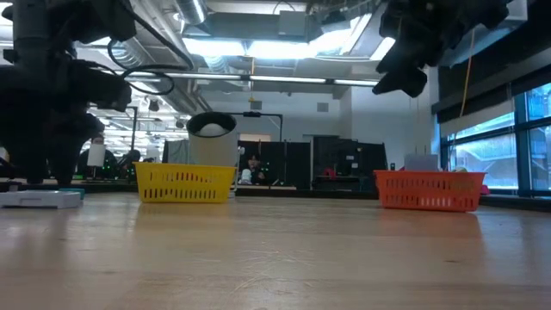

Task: Pick & Place Office items
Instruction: Put the white digital clock into the yellow bin

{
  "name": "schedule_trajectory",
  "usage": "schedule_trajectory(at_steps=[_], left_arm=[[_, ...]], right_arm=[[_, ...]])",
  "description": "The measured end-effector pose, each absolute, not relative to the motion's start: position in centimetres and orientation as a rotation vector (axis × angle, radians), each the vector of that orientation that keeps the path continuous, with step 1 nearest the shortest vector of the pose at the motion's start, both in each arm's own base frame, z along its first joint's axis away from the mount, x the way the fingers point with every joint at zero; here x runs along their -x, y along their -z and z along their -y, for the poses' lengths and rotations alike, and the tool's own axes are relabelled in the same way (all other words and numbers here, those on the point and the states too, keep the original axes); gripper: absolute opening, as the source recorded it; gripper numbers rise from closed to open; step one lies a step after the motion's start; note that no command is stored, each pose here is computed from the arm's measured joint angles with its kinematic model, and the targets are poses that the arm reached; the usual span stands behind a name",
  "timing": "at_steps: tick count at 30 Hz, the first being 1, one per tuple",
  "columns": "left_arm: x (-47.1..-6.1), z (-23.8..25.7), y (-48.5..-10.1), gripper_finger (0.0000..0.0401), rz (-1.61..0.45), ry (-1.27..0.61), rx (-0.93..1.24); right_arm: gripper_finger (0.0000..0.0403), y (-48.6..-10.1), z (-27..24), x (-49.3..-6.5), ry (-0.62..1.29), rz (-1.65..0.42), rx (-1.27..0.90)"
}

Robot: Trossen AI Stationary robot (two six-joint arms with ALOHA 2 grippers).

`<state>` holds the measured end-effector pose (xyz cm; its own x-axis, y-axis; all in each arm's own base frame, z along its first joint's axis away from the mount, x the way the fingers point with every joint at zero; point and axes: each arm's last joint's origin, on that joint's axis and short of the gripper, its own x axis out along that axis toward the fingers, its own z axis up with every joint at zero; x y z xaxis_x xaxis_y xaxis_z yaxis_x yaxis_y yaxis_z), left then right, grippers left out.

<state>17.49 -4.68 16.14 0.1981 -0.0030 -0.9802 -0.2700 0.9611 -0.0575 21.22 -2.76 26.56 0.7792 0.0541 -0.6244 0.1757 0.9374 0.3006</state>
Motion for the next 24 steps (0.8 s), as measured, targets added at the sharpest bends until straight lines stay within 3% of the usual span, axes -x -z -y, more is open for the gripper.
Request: schedule_trajectory(at_steps=[18, 24], left_arm=[[-18.7, 4.3, -13.2, 0.0266, -1.524, -0.218, 0.171], [-18.7, 4.3, -13.6, 0.0232, -1.502, -0.203, 0.184]], right_arm=[[0.0238, -27.3, 0.3, -21.9, -0.029, -0.605, -0.296], [0.0238, -27.2, -0.1, -21.9, -0.023, -0.605, -0.283]])
